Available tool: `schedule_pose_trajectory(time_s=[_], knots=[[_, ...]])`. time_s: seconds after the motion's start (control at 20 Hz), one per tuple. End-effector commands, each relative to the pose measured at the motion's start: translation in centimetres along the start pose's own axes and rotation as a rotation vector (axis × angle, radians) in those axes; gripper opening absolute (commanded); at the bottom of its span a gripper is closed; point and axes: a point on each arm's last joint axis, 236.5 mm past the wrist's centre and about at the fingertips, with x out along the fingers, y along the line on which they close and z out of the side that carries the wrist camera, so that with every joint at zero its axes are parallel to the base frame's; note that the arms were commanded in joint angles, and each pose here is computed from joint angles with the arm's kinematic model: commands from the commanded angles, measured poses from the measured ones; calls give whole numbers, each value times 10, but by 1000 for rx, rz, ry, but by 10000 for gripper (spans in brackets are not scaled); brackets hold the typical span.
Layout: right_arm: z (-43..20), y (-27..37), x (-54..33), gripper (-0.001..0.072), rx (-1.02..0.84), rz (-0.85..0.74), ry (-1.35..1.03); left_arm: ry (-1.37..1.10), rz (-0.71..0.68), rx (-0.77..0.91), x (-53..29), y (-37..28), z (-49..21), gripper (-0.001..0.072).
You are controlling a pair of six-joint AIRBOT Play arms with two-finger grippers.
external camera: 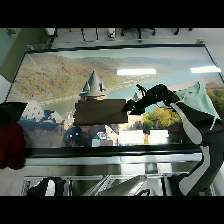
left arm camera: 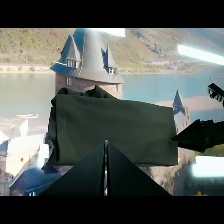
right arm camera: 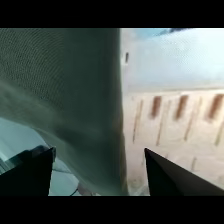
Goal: Fold the shirts.
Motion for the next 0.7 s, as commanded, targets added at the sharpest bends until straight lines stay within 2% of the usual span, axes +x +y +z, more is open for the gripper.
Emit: schedule_pose_trajectory(time_s=[0.0,0.05,0.15,0.2,0.3,0.5,0.65], knots=[[7,9,21,572,-20,-5,-38,-1,2,16,0,1,1,17],[10,12,25,552,-28,-8,-54,-1,2,19,0,1,1,18],[17,18,33,446,-37,-18,-93,0,2,29,0,1,0,18],[21,22,36,419,-38,-14,-113,0,2,32,0,1,0,17],[26,33,39,34,-49,-1,-137,0,2,46,0,1,0,17],[45,74,-4,15,-133,36,-218,0,2,56,0,1,0,17],[72,106,-101,15,-195,64,-408,0,2,62,0,1,0,18]])
